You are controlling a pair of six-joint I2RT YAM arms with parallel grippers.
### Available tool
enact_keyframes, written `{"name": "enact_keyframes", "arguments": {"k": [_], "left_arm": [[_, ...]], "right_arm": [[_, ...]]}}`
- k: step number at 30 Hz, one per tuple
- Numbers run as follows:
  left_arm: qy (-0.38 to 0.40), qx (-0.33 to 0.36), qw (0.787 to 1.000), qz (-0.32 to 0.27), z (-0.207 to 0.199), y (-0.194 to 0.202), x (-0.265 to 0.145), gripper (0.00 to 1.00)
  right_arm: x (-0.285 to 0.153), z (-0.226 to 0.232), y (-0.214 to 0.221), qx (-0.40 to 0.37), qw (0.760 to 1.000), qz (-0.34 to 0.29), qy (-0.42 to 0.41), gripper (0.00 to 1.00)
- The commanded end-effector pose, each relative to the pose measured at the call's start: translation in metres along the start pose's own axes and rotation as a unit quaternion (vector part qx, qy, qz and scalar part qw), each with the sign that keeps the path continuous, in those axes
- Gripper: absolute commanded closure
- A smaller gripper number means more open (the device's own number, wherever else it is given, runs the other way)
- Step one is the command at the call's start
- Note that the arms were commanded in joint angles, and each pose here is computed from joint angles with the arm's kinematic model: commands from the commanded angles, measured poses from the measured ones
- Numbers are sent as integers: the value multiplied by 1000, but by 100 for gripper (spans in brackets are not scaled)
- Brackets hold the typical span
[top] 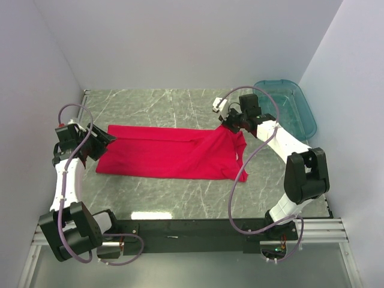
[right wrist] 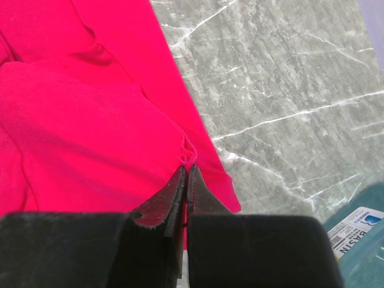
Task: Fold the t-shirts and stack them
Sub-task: Fold the tshirt
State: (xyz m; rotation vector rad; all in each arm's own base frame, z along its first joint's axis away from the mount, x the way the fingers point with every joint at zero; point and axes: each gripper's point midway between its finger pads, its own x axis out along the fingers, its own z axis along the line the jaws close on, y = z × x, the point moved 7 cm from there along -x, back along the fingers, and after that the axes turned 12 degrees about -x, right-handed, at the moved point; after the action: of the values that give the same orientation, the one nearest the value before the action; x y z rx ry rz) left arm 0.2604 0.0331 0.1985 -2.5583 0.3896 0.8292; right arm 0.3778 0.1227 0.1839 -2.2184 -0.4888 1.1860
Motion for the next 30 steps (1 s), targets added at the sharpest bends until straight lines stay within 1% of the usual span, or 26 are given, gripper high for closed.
{"name": "enact_keyframes", "arguments": {"k": [1,6,7,8,9,10,11,12,14,17,18,20,21,22,23,24,26,28,30], "left_arm": [[32,26,999,-7,-7,-1,-6,28],[37,27,999,-4,-9,0,-6,27],[37,27,999,-3,-9,0,-6,27],[37,28,999,-4,-9,0,-7,27],[39,31,999,-6,-10,-1,-8,26],[40,32,999,-6,-11,0,-8,25],[42,34,999,-8,-11,0,-9,24],[46,36,998,-11,-13,0,-11,24],[49,40,998,-12,-13,1,-12,22],[56,51,997,-14,-13,5,-15,21],[61,56,996,-14,-14,7,-17,21],[64,65,996,-7,-12,12,-17,20],[69,71,995,-5,-12,15,-18,20],[68,75,995,-2,-11,17,-18,21],[68,84,994,4,-10,21,-18,21],[68,90,994,4,-10,22,-19,21],[65,103,993,12,-7,29,-18,21],[65,108,992,19,-5,33,-17,21],[72,111,991,30,-4,39,-16,21]], "right_arm": [[-2,-14,-12,-22,1000,-6,21,100],[2,-18,-8,-19,999,6,34,100],[2,-22,-5,-8,998,21,53,93],[5,-24,-2,0,997,34,67,83],[6,-30,0,5,995,42,86,36],[8,-32,2,19,994,53,94,27],[10,-35,9,28,991,79,107,25],[9,-37,9,35,989,84,113,23],[4,-39,11,46,986,91,134,23],[-2,-31,4,63,989,67,115,21],[-1,-18,-6,70,996,30,49,21],[3,2,-12,68,997,1,-47,24],[2,14,-20,83,991,-15,-105,30],[5,19,-22,100,987,-15,-126,35],[13,29,-19,120,980,3,-156,42],[15,23,-24,124,980,0,-155,45],[25,16,-21,169,975,20,-140,50],[29,14,-20,197,971,33,-135,51],[37,17,-22,227,962,31,-146,54]]}}
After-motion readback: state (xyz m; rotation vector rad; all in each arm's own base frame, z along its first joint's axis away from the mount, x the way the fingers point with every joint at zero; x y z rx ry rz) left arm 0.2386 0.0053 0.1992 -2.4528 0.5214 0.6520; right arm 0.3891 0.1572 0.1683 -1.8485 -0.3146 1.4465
